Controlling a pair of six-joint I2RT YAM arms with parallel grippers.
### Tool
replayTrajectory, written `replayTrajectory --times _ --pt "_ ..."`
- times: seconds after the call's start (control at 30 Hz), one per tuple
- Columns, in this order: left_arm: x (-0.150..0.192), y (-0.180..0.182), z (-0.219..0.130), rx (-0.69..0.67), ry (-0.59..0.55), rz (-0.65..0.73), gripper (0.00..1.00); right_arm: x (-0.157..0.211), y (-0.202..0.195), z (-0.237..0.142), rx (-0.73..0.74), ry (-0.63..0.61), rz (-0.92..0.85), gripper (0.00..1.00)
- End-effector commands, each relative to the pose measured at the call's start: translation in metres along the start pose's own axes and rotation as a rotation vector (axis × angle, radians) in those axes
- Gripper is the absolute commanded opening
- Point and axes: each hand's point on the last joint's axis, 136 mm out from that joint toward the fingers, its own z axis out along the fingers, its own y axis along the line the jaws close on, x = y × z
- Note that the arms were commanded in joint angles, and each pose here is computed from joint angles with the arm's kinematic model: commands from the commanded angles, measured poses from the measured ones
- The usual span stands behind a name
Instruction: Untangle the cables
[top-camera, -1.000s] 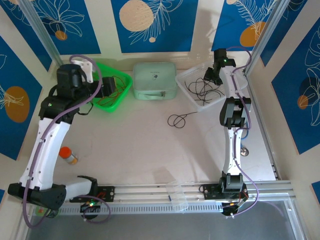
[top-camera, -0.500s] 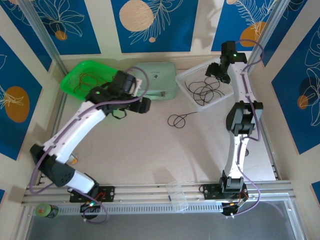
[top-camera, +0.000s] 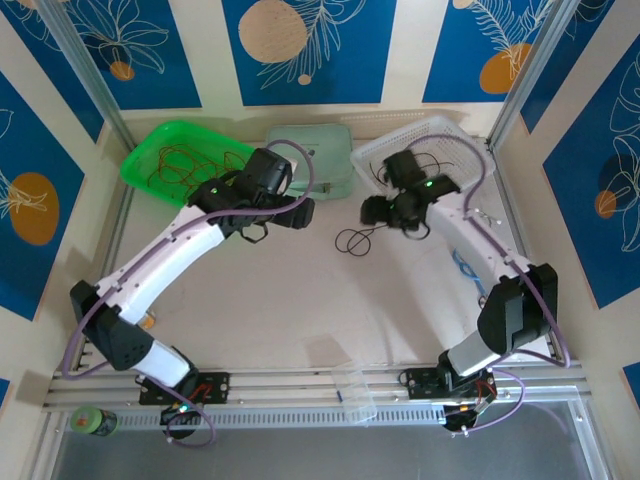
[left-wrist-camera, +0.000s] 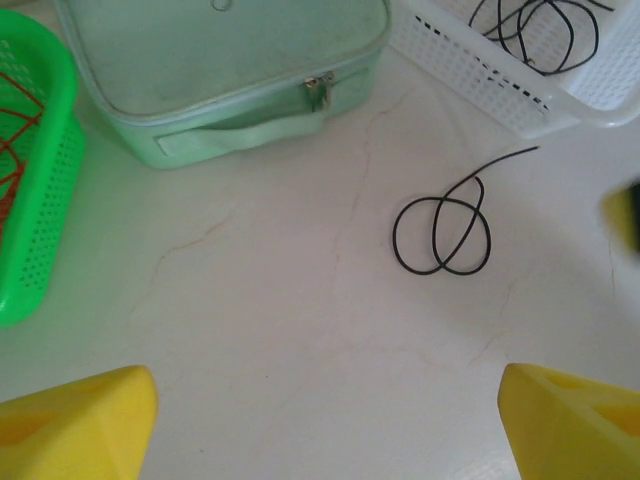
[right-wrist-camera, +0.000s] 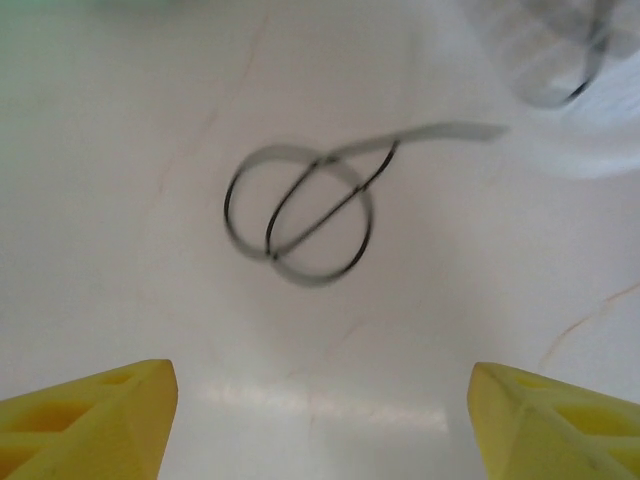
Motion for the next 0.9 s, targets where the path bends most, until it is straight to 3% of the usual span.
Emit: replayTrajectory --times 0.0,0.27,0.47,0.67,0.87 --pt "-0.004 0.015 -0.015 -0.038 -0.057 -0.04 0.88 0.02 0.021 0.027 -0.014 0.021 0.071 0.76" --pt "0.006 0.022 -0.031 -0.024 -0.082 -0.049 0.89 0.024 0.026 0.102 0.131 0.023 0.13 0.73" --pt "0.015 0.023 -0.034 -0.009 -0.087 -0.049 0.89 0.028 0.023 0.145 0.183 0.058 0.147 0.6" --pt "0.016 0.028 -0.039 -0.021 -0.102 -0.044 0.89 0.029 0.024 0.154 0.186 0.057 0.13 0.33" --pt "0.015 0.028 -0.045 -0.015 -0.112 -0.049 0.89 0.028 0.025 0.146 0.191 0.057 0.113 0.35"
